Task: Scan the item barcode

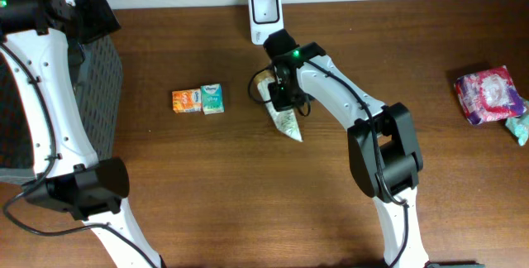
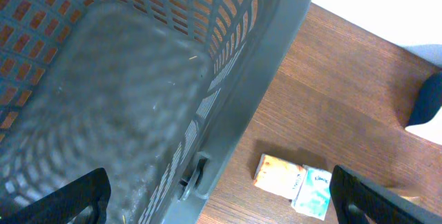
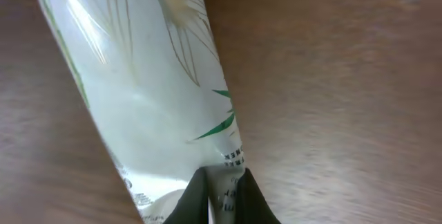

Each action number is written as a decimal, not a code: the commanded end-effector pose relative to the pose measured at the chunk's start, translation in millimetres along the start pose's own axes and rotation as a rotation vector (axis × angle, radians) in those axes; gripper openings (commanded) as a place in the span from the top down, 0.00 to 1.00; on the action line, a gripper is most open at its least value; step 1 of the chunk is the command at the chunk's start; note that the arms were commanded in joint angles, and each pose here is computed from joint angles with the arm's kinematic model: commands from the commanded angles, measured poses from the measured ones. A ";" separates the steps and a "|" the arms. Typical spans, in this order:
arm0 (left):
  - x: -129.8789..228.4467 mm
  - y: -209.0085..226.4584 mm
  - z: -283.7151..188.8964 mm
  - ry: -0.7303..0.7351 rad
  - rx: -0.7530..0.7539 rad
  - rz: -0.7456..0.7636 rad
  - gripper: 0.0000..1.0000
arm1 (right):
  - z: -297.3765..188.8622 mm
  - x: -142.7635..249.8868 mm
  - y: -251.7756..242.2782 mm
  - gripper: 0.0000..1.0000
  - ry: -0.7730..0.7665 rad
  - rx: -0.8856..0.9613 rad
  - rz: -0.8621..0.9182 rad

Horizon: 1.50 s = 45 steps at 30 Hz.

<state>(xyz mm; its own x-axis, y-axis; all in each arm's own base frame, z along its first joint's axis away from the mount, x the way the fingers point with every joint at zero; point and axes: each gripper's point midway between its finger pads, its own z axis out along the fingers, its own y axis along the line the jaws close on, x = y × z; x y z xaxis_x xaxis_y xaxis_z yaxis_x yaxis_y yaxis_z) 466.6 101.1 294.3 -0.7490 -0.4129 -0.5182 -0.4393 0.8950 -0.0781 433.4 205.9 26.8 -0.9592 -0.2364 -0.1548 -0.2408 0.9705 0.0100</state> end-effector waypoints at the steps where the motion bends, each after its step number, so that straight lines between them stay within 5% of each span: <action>1: -1.9 1.5 -3.5 -0.009 0.006 -0.011 0.01 | 33.4 12.0 -42.6 0.96 0.064 0.172 -0.019; 3: -1.9 1.5 -3.5 -0.009 0.007 -0.011 0.01 | 33.4 11.7 -46.2 0.96 0.067 0.173 -0.045; 5: -1.9 1.5 -3.5 -0.009 0.006 -0.011 0.01 | 22.8 9.4 -67.9 0.81 0.071 0.284 -0.069; 7: -1.9 1.5 -3.5 -0.009 0.006 -0.011 0.01 | 14.0 4.4 -72.2 0.76 0.062 0.313 -0.070; 11: -1.9 1.5 -3.5 -0.009 0.006 -0.011 0.01 | -24.3 -20.0 -50.2 0.69 0.010 0.206 -0.064; 12: -1.9 1.5 -3.5 -0.009 0.007 -0.011 0.01 | -38.5 -26.4 -41.5 0.35 -0.005 0.157 -0.061; 13: -1.9 1.5 -3.5 -0.009 0.006 -0.011 0.01 | -47.5 -28.0 -35.1 0.18 -0.007 0.120 -0.062; 16: -1.9 1.5 -3.5 -0.009 0.007 -0.011 0.01 | -46.4 -13.9 17.3 0.02 0.044 -0.188 -0.210; 21: -1.9 1.5 -3.5 -0.009 0.006 -0.011 0.01 | -14.0 -1.5 2.5 0.01 0.078 -0.122 -0.286; 24: -1.9 1.5 -3.4 -0.009 0.006 -0.011 0.01 | 7.0 6.6 -5.4 0.01 0.093 -0.082 -0.287; 26: -1.9 1.5 -3.5 -0.009 0.007 -0.011 0.01 | 10.4 6.0 -2.7 0.16 0.085 -0.092 -0.288; 30: -1.9 1.5 -3.5 -0.009 0.006 -0.011 0.01 | 29.3 13.6 -3.7 0.25 0.088 -0.093 -0.288; 34: -1.9 1.5 -3.5 -0.009 0.006 -0.011 0.01 | 29.4 10.9 -2.3 0.71 0.077 -0.097 -0.281; 38: -1.9 1.5 -3.5 -0.009 0.006 -0.011 0.01 | 28.3 10.6 0.8 0.96 0.076 -0.115 -0.259; 40: -1.9 1.5 -3.5 -0.009 0.006 -0.011 0.01 | 22.0 10.1 0.7 0.96 0.084 -0.113 -0.253; 41: -1.9 1.5 -3.5 -0.009 0.006 -0.011 0.01 | 17.5 8.5 0.7 0.73 0.085 -0.113 -0.254; 42: -1.9 1.5 -3.5 -0.009 0.006 -0.011 0.01 | 14.2 7.6 0.9 0.39 0.086 -0.112 -0.255; 43: -1.9 1.5 -3.5 -0.009 0.006 -0.011 0.01 | 14.0 7.0 -0.3 0.21 0.084 -0.106 -0.255; 45: -1.9 1.5 -3.5 -0.009 0.006 -0.011 0.01 | 14.3 3.2 -2.3 0.06 0.070 -0.106 -0.249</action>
<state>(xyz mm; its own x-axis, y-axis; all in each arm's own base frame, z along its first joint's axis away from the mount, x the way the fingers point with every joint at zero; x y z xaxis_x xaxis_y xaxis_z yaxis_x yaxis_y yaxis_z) 466.6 101.1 294.3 -0.7490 -0.4129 -0.5182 -0.4393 0.8950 -0.0781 426.2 198.9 11.8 -0.8738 -0.4805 -0.0757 -0.4854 0.8712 0.0735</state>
